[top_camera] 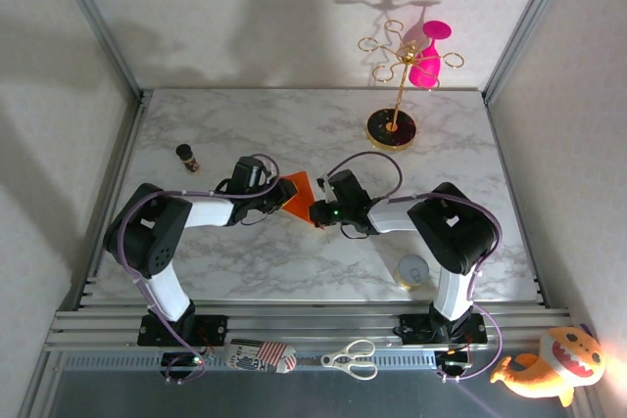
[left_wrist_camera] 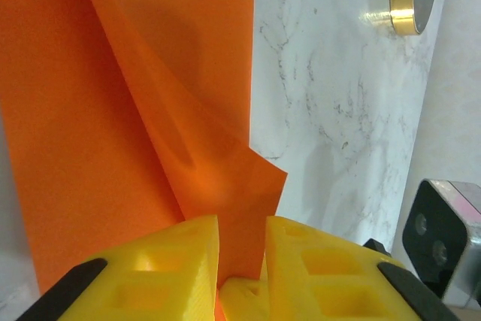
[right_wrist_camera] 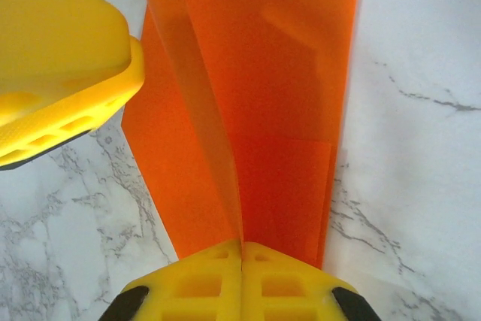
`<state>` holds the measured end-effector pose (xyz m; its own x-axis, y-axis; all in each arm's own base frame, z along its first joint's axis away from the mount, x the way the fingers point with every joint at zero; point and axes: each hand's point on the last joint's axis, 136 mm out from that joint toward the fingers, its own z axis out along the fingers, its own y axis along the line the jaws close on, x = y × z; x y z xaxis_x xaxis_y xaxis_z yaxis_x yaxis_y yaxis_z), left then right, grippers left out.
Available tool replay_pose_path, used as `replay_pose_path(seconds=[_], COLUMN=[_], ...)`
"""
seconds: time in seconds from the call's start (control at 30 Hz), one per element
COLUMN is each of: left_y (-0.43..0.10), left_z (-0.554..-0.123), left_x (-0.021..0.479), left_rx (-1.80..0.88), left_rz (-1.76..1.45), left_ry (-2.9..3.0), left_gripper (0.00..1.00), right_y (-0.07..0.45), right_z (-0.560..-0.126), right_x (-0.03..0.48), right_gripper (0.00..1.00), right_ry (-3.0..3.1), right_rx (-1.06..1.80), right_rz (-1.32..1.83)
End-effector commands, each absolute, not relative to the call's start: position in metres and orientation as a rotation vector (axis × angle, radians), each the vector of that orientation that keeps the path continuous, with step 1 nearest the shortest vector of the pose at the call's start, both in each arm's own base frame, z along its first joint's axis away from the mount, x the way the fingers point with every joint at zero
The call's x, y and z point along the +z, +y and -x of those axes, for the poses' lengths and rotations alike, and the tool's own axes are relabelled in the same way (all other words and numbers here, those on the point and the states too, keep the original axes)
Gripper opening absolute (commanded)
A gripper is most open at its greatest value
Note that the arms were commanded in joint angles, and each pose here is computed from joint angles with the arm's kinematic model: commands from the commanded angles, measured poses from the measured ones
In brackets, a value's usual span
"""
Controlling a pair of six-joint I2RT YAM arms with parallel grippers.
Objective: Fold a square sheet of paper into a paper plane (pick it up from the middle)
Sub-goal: Fourth fold the wing at the center of the table.
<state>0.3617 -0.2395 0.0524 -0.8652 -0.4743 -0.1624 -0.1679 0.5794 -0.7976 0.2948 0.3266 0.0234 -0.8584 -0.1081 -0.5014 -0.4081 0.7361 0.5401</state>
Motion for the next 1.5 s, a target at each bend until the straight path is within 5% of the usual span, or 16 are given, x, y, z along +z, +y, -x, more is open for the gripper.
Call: replay_pose_path(seconds=[0.0,0.63,1.13,1.47], left_y=[-0.249,-0.247,-0.226,-0.241], left_z=[-0.364,-0.359,-0.343,-0.356], left_x=[0.057,0.028,0.007,0.038], left_rx=[-1.225,-1.112,-0.988,-1.097], left_rz=[0.490,0.500,0.657,0.554], left_ry=[2.441,2.554,2.608,2.542], left_gripper=[0.23,0.37,0.28,0.32], right_y=[0.327,0.312,0.318,0.312], right_z=[-0.293,-0.293,-0.291,-0.291], right_x=[0.018,0.010,0.033,0.024], right_gripper=[0.01,0.06,0.03,0.04], right_ry=[2.530,2.552,2.452,2.455], right_rx=[0.991,1.115,1.374,1.338], right_rz=[0.335,0.247,0.180,0.215])
